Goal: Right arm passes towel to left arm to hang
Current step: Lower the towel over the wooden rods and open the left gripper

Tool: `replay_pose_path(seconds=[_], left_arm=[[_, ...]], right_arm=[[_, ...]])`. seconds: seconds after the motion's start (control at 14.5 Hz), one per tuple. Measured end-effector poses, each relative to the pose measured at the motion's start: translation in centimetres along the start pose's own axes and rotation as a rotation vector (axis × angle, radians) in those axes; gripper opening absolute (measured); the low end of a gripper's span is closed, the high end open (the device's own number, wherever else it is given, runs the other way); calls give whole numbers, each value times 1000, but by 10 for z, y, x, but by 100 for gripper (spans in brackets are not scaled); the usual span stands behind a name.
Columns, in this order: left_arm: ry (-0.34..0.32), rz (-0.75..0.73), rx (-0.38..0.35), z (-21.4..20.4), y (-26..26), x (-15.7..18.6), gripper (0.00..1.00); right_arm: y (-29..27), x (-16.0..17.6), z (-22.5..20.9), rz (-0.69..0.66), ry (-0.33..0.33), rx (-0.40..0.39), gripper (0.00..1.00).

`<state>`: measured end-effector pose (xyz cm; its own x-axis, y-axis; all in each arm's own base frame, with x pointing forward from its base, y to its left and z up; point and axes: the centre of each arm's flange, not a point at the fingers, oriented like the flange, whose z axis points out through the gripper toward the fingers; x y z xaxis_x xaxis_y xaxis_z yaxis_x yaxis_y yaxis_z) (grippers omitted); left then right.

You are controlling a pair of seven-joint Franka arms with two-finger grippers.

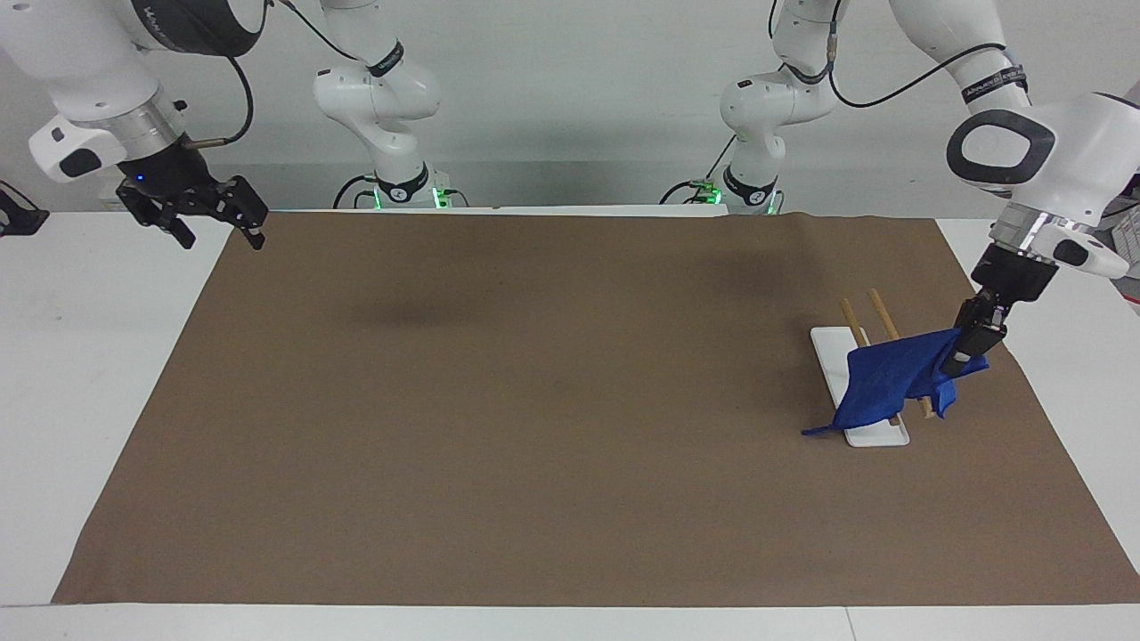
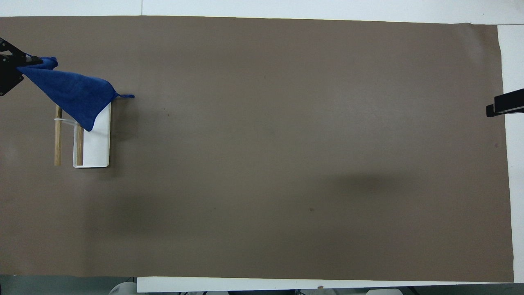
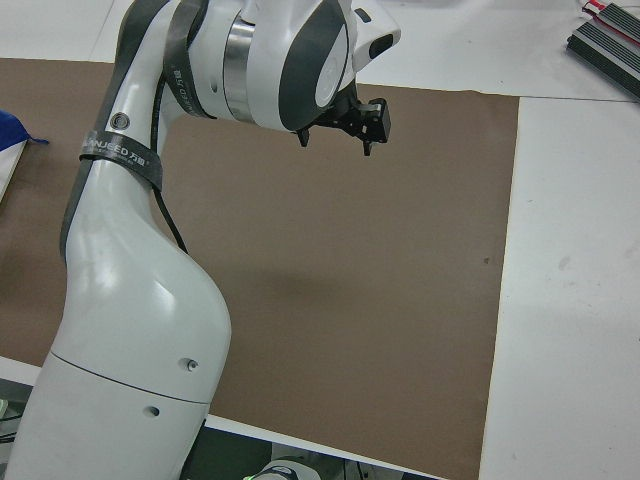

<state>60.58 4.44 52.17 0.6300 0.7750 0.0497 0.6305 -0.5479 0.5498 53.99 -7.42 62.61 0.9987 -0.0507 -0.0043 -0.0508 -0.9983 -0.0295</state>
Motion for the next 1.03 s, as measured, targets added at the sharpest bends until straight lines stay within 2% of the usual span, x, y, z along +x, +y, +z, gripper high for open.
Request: replay_pose_path(seconds=[0.62,1.03], left_arm=[[26,18,38,-11,-27,38,2],[-110,164,110,-22,-72,51,2]], right_arm=[[0,0,0,0,0,0,100],[0,-1,-3,0,3,0,100]])
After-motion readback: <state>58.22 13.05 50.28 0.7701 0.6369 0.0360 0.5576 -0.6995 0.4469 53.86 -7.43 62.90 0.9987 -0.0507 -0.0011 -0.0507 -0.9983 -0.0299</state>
